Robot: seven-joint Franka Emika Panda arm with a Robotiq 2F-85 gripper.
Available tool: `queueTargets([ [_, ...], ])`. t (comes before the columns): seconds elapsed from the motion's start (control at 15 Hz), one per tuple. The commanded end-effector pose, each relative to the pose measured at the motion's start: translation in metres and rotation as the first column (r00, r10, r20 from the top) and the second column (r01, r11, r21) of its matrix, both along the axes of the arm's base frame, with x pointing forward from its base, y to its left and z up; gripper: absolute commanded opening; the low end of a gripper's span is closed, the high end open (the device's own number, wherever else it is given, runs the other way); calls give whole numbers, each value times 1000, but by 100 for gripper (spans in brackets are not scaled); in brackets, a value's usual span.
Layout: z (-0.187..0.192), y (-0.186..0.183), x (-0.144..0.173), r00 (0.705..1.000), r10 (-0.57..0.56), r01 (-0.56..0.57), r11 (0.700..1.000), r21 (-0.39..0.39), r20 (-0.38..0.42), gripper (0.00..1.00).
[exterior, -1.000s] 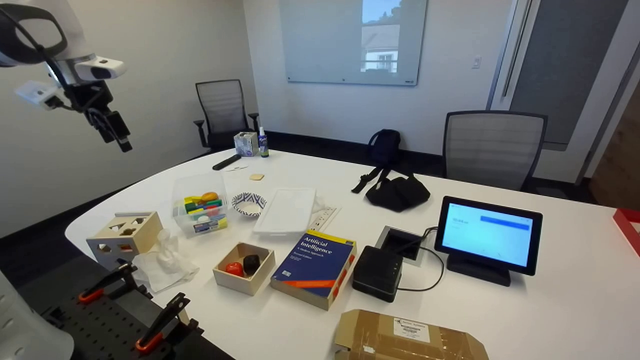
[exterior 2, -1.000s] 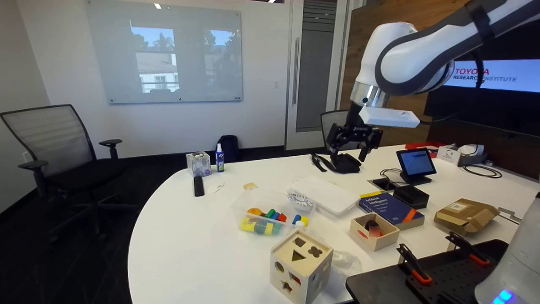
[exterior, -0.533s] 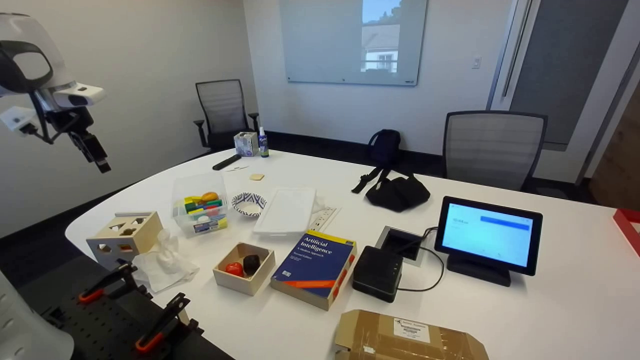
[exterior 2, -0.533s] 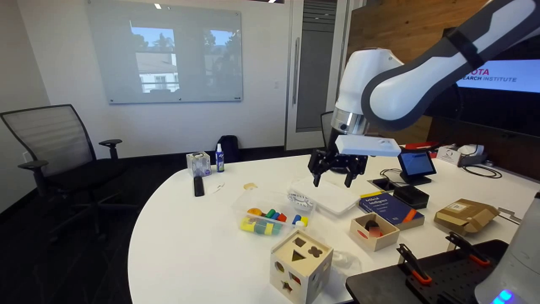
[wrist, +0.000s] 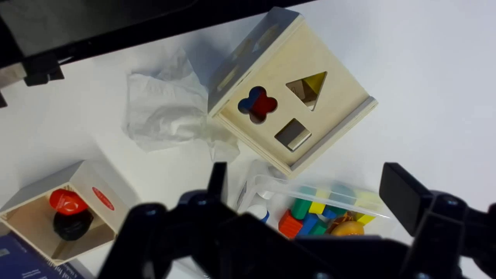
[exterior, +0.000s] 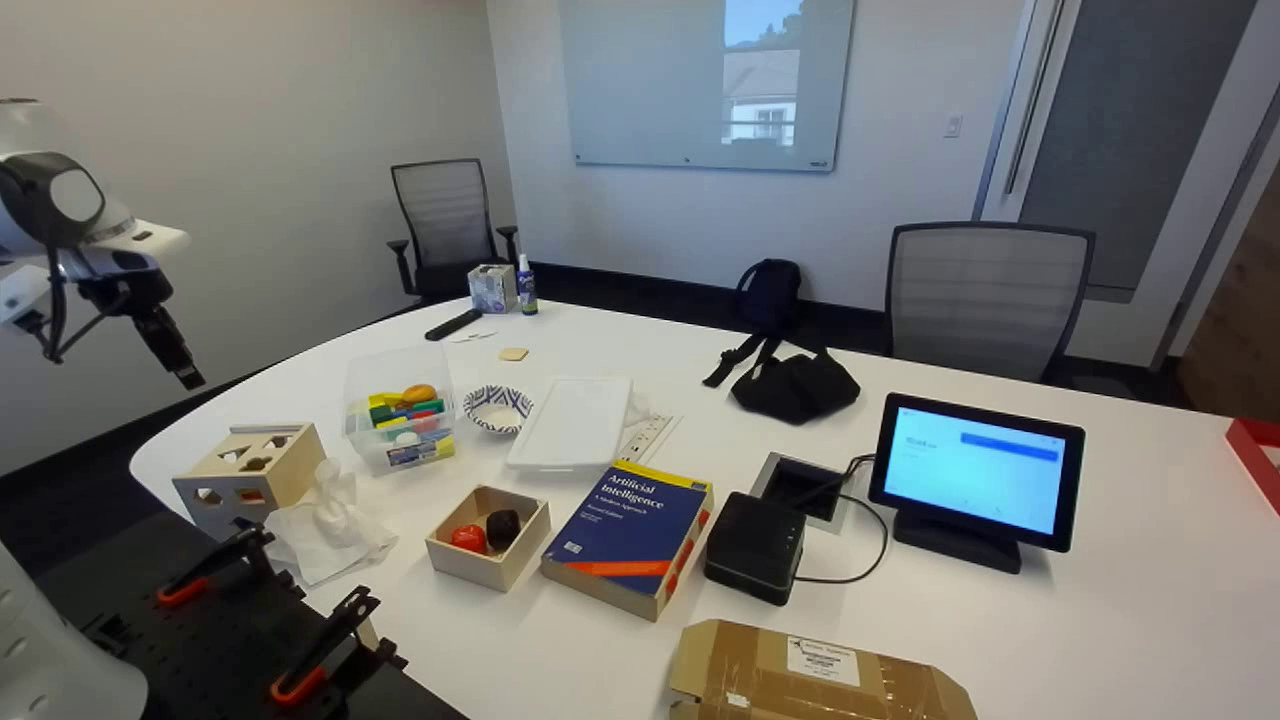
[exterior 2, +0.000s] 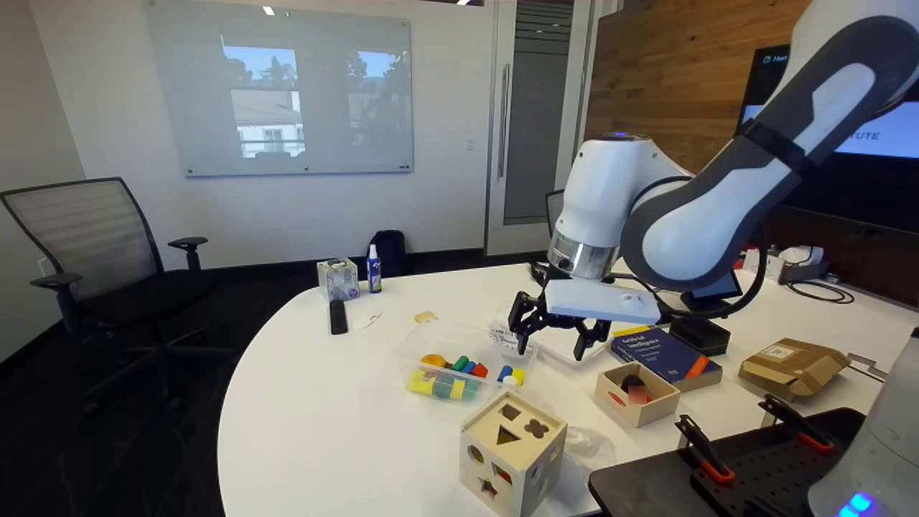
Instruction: Slide the lid on the wooden toy box to the left.
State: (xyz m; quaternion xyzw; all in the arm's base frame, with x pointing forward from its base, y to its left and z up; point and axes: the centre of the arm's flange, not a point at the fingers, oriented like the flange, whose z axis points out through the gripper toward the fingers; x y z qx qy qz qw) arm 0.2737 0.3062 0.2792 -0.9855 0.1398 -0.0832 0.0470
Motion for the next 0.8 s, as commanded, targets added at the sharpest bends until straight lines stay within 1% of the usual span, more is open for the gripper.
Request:
queueTargets([
  [0.0,-33,14,-8,994,-97,98,995,-25,41,100],
  [0.13,-42,14,-13,988,-142,145,989,-41,60,100],
  [0.27,-53,15,-14,982,-177,180,983,-36,72,100],
  [0.47,-69,17,-13,973,-212,214,977,-12,91,100],
  [0.73,-92,15,-7,971,-212,208,977,52,107,100],
])
